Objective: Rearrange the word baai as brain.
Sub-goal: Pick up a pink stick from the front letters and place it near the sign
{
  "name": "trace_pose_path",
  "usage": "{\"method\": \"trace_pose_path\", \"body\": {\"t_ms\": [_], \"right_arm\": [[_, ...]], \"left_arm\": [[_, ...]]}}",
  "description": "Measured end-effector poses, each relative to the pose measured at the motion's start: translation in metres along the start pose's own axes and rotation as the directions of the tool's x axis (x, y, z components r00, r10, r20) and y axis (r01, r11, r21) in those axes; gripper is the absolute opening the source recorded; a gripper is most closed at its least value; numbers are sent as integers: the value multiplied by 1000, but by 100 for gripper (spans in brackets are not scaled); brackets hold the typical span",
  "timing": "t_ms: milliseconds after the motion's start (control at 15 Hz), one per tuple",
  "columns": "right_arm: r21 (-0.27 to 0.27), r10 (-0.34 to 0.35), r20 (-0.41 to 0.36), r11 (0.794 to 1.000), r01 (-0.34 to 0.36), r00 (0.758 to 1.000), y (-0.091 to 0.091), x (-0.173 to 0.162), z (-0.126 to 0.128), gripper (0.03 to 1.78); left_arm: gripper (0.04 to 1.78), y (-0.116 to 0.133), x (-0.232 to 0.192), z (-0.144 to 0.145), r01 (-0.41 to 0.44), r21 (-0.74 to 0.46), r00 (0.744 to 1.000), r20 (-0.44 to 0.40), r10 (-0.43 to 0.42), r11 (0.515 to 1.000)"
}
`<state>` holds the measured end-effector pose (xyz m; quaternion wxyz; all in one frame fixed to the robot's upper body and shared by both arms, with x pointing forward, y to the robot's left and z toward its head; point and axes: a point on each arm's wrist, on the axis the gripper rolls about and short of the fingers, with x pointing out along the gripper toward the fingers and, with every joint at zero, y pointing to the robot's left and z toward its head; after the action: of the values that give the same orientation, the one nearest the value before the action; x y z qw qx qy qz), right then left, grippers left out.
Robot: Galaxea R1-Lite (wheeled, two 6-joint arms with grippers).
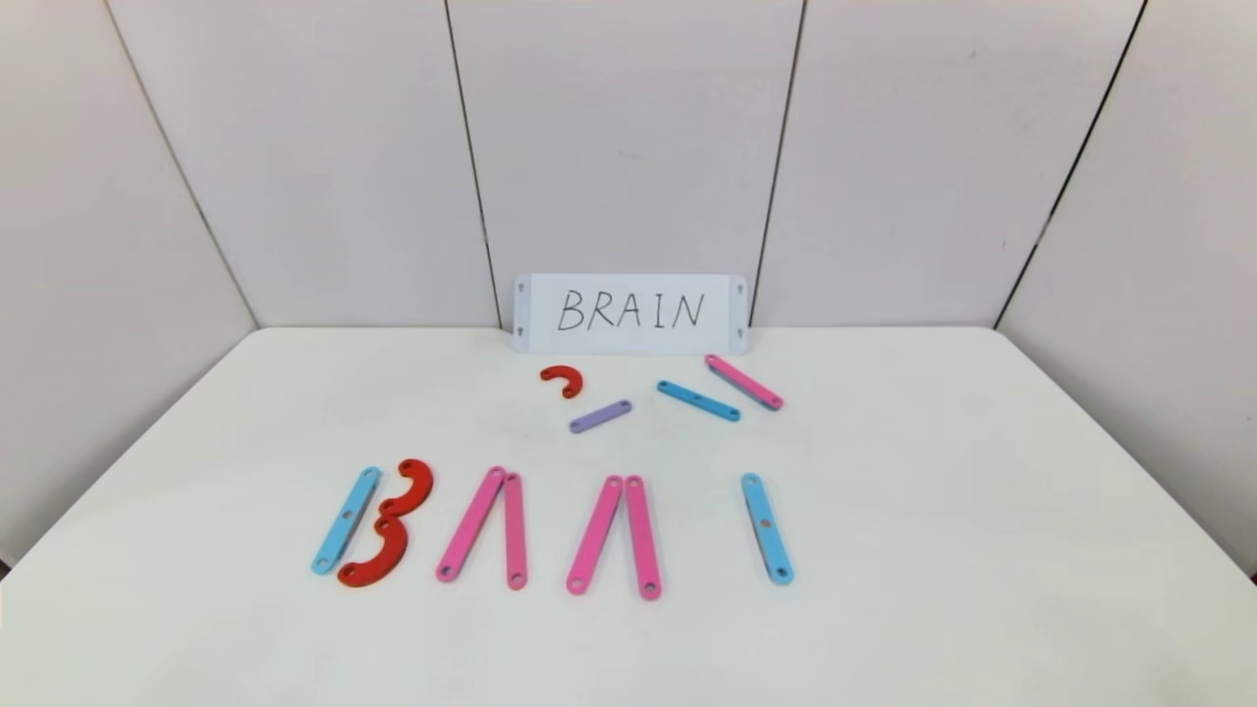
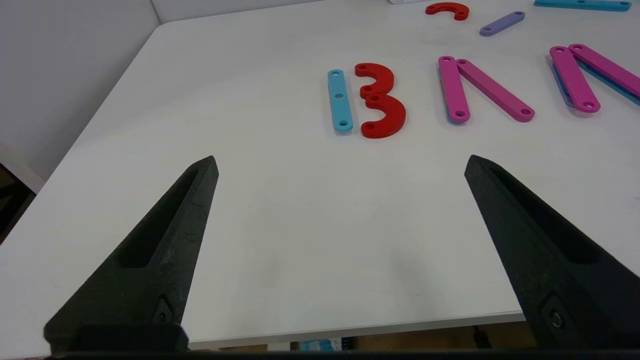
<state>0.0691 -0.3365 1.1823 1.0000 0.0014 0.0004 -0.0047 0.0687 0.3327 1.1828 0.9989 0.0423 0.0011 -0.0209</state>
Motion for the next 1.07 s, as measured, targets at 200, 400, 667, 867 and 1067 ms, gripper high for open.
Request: {"method": "trace_pose_path", "body": {"t_ms": [200, 400, 667, 867, 1067], "right_arm": [[-1, 1, 0, 1000, -1, 1000, 0, 0, 0, 174], [-3, 0, -1, 1000, 0, 1000, 0, 0, 0, 174], [-1, -1, 0, 1000, 1, 1000, 0, 0, 0, 174], [-1, -1, 39, 1000, 1, 999, 0, -3, 10, 174], [-1, 3, 111, 1000, -3, 994, 0, -11, 39, 174]], "left_arm": [[173, 0, 0, 0, 0, -4, 1000, 3, 0, 1000], [173, 0, 0, 0, -8, -9, 1000, -3, 8, 1000], [173, 0, -1, 1, -15, -13, 1000, -3, 15, 1000], [173, 1, -3, 10, -14, -13, 1000, 24, 14, 1000], [173, 3, -9, 31, -15, -11, 998, 62, 16, 1000]]}}
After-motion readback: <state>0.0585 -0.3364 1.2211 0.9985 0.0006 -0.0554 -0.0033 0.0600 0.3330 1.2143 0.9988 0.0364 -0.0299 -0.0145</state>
